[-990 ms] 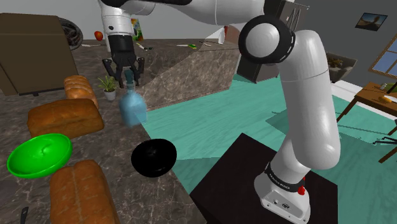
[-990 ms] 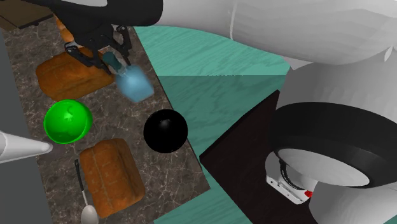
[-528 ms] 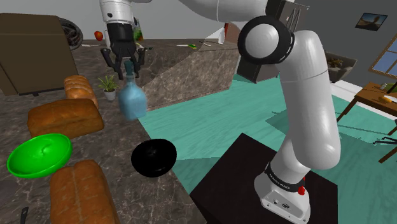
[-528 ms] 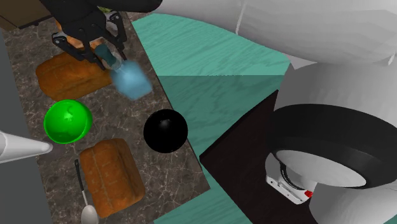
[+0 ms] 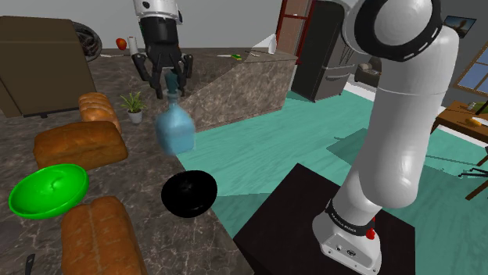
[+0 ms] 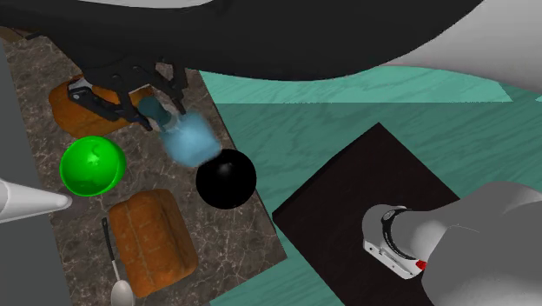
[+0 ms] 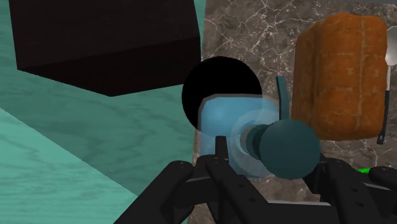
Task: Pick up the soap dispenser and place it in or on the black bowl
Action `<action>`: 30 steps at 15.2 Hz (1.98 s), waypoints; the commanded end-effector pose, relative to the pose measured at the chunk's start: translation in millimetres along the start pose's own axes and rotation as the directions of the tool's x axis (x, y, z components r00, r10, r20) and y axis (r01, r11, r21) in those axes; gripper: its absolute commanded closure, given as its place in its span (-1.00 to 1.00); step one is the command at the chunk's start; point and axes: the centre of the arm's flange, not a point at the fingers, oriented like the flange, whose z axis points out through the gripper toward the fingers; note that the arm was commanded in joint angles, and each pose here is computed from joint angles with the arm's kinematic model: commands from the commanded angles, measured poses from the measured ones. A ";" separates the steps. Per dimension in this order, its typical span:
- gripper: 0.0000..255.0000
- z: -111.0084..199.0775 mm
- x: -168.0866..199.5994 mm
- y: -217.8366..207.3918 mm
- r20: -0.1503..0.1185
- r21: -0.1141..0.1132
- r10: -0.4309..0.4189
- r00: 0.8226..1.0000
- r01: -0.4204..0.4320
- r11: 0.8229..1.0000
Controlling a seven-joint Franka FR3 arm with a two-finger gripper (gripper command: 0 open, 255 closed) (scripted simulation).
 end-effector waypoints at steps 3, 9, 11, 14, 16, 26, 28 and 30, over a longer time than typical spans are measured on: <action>1.00 -4.0 -53.8 1.2 0.000 0.000 0.001 1.000 -0.001 1.000; 1.00 14.8 -71.4 2.1 0.000 0.000 0.001 1.000 -0.001 1.000; 1.00 24.8 -68.0 2.7 0.000 0.000 0.001 1.000 -0.001 1.000; 1.00 39.7 -62.9 3.6 0.000 0.000 0.001 1.000 -0.001 1.000; 1.00 49.7 -59.5 4.2 0.000 0.000 0.001 1.000 -0.001 1.000; 1.00 99.6 -42.4 7.2 0.000 0.000 0.001 1.000 -0.001 1.000; 1.00 109.6 -39.0 7.8 0.000 0.000 0.001 1.000 -0.001 1.000; 1.00 119.5 -35.6 8.4 0.000 0.000 0.001 1.000 -0.001 1.000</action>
